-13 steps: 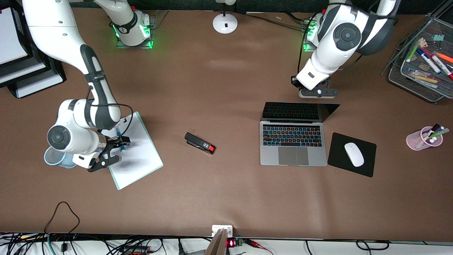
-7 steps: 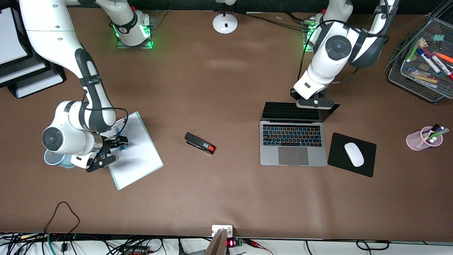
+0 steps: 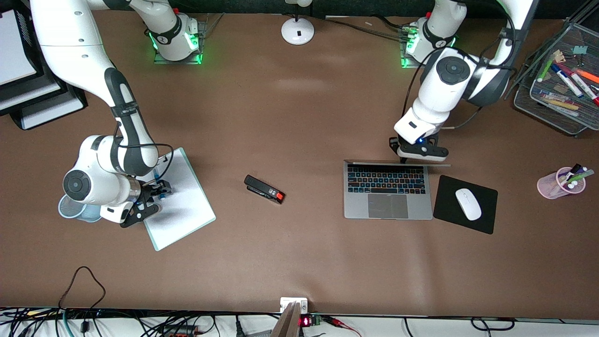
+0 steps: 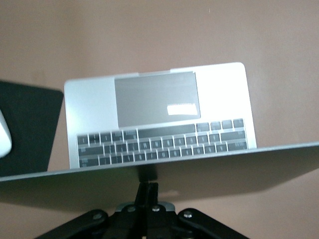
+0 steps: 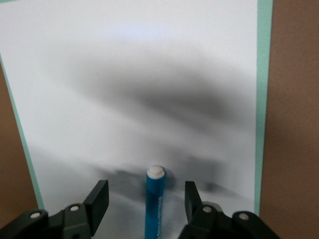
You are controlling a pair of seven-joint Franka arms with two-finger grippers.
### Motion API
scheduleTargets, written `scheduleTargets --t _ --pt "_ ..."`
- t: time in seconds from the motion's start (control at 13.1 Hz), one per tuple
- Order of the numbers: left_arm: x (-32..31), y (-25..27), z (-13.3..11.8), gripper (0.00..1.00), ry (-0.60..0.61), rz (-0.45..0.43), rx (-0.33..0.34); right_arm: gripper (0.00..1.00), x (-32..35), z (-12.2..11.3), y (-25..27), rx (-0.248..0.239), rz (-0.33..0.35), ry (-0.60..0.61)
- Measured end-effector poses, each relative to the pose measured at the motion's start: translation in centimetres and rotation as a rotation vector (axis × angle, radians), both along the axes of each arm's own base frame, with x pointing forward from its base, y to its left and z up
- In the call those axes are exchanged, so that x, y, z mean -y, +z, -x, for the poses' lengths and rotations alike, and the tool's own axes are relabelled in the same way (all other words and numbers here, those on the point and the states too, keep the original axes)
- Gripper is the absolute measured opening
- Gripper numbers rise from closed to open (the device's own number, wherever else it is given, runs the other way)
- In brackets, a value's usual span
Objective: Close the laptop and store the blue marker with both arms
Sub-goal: 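Push the laptop lid down shut with the left gripper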
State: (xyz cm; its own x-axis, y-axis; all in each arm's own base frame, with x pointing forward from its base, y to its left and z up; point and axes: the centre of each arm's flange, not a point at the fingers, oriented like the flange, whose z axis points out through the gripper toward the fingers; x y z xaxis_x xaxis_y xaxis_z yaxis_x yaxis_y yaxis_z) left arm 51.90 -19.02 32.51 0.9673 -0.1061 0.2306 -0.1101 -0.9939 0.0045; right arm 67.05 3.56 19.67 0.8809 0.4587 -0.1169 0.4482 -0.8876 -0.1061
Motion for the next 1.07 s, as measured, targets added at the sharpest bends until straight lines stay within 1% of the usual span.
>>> scheduleTargets --t 0.15,0.31,0.38,0.46,0.61,0.84,0.92,1.0,1.07 --pt "-0.4 -0.7 -1.3 0.01 -0.019 0.006 0.036 0.69 0.1 0.0 -0.3 0.005 0.013 0.011" --pt "-0.2 -1.9 -2.1 0.01 -0.026 0.035 0.058 0.67 0.2 -0.1 -0.6 0.007 0.016 0.013" --pt "-0.1 -2.6 -2.5 0.01 -0.027 0.051 0.064 0.61 0.2 -0.1 -0.6 0.008 0.016 0.014" --pt "0.0 -3.4 -2.9 0.01 -0.026 0.065 0.065 0.55 0.2 -0.1 -0.7 0.007 0.017 0.013" --pt "0.0 -4.7 -3.8 0.01 -0.021 0.082 0.058 0.5 0.2 -0.1 -0.7 0.008 0.017 0.014" --pt "-0.2 -6.8 -5.3 0.01 -0.043 0.069 0.047 0.48 0.2 -0.1 -0.7 0.008 0.017 0.015" --pt "-0.4 -7.7 -5.7 0.01 -0.055 0.061 0.043 0.44 0.2 -0.1 -0.7 0.008 0.017 0.015" --pt "-0.5 -8.5 -6.1 0.01 -0.063 0.058 0.043 0.44 0.2 -0.1 -0.7 0.008 0.017 0.016" --pt "-0.6 -9.3 -6.4 0.01 -0.062 0.064 0.042 0.41 0.2 -0.1 -0.7 0.008 0.017 0.016"
